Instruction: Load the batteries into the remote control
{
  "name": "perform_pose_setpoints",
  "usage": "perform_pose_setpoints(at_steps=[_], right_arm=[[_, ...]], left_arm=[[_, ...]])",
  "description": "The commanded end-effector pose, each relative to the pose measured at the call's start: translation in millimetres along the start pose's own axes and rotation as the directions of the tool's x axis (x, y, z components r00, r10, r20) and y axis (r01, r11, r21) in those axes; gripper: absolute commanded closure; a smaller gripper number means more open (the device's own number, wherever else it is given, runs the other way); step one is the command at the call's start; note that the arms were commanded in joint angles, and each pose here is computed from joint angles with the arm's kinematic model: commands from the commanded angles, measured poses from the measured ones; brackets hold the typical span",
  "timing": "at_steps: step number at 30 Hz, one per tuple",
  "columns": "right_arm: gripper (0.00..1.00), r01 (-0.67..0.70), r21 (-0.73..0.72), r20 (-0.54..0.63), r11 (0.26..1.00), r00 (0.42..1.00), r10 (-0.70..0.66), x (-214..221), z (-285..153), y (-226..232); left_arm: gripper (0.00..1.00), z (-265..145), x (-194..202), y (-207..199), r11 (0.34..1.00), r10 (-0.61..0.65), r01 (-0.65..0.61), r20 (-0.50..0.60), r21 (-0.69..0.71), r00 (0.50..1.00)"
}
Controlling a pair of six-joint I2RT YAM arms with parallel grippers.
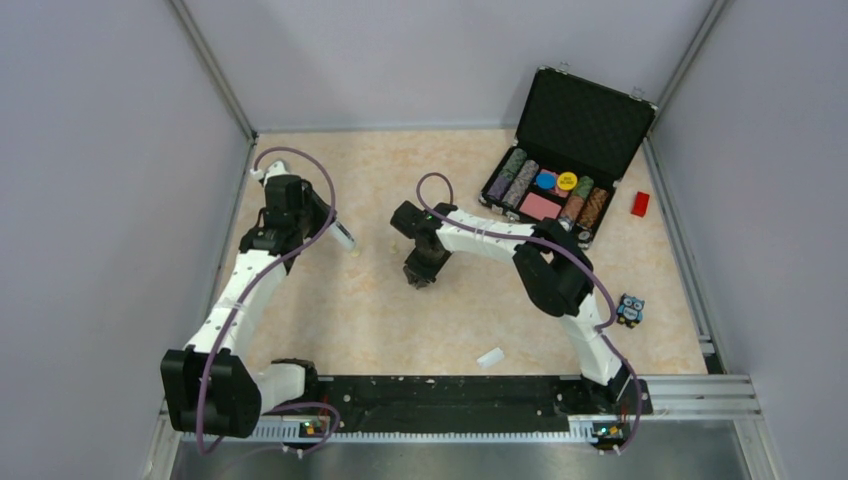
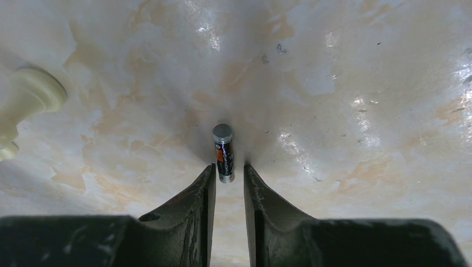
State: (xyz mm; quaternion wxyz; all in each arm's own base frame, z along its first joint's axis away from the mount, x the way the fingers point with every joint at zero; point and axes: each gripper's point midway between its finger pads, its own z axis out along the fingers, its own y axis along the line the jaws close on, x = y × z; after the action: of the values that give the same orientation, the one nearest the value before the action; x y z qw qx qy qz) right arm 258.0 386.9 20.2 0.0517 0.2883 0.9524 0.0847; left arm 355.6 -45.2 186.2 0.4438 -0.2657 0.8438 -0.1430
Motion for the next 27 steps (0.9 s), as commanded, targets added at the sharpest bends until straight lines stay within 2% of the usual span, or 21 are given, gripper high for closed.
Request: perform_pose_setpoints(at_steps=[1, 4, 5, 9, 14, 17, 19, 22, 27], right_arm=[[0.75, 0.018, 0.072, 0.028, 0.997, 0.999, -0.020, -9, 14, -21], [0.77, 0.017, 0.076, 0.029, 0.997, 0.999, -0.019, -10, 17, -24], [0.83, 0.019, 0.077, 0.030, 0.997, 0.999, -0.021, -10, 18, -24], [0.94, 0.038, 0.072, 0.039, 0.997, 0.998, -0.040, -13, 19, -23], [0.98, 0.077, 0.031, 0.085, 0.997, 0.993, -0.079, -27, 10, -17], [0.98, 0.121, -0.068, 0.117, 0.990, 0.987, -0.112, -41, -4, -4], [0.97, 0.177, -0.202, 0.126, 0.963, 0.980, -0.154, -51, -21, 13], [0.98, 0.263, -0.316, 0.170, 0.911, 0.961, -0.218, -74, -47, 19], [1.00, 0.501, -0.344, 0.302, 0.794, 0.860, -0.412, -98, -98, 1]], left_arm=[[1.00, -1, -9, -18, 0.997, -0.012, 0.009, 0.035, 0.081, 0.999], [1.00, -1, -8, -19, 0.996, -0.017, 0.014, 0.029, 0.089, 0.999], [1.00, -1, -8, -19, 0.996, -0.017, 0.015, 0.029, 0.091, 0.999], [1.00, -1, -7, -21, 0.995, -0.016, 0.013, 0.025, 0.101, 1.000], [1.00, 0, -1, -29, 0.989, -0.006, 0.007, -0.006, 0.147, 1.000], [1.00, -2, 8, -42, 0.973, 0.008, 0.003, -0.046, 0.232, 0.999], [1.00, -5, 16, -58, 0.943, 0.029, 0.001, -0.084, 0.333, 0.996], [1.00, -13, 29, -83, 0.876, 0.048, 0.029, -0.147, 0.481, 0.988], [1.00, -21, 40, -114, 0.771, 0.078, 0.082, -0.222, 0.632, 0.972]])
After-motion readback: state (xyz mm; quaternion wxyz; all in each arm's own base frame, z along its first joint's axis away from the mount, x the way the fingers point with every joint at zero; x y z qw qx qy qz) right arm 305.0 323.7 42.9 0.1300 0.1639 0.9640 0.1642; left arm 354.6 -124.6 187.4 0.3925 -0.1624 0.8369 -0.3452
